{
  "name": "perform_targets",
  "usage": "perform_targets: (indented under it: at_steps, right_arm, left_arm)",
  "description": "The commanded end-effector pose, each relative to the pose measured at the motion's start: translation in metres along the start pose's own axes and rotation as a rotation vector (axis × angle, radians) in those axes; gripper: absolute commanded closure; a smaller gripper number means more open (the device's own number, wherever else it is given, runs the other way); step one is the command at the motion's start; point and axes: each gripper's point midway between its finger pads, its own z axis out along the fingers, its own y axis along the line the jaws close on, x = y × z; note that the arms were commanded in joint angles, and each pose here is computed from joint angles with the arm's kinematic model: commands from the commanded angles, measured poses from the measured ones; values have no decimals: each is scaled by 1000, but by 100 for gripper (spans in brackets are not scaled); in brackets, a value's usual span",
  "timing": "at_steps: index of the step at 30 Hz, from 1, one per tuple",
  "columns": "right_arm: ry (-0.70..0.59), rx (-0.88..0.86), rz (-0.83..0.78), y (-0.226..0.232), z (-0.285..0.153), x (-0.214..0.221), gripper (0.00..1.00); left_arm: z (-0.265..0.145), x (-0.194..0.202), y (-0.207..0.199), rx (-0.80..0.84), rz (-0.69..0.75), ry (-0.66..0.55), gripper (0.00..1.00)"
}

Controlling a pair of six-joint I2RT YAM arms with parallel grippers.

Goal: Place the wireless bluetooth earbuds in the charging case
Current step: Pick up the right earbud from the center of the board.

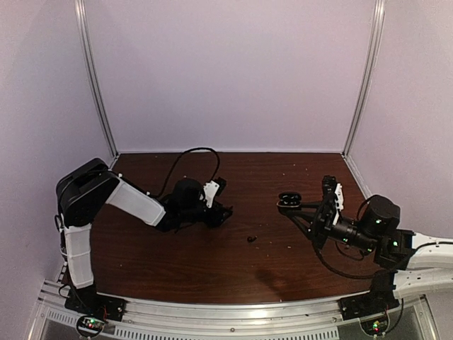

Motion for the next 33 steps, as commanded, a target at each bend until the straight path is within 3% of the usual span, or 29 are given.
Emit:
perform_targets:
  at_steps: [1, 15, 26, 33]
  right_arm:
    - [-11, 15, 11, -5, -2, 1, 100]
    - [-24, 17, 14, -7, -6, 0, 100]
    - [-23, 17, 12, -7, -7, 0, 100]
    - [-24, 17, 10, -8, -7, 0, 100]
  left_arm:
    - [16, -2, 15, -55, -13, 26, 47]
    - [51, 19, 32, -104, -28, 94, 54]
    - [49, 40, 36, -112, 8, 130, 73]
    - [25, 24, 11, 19, 67, 53, 83]
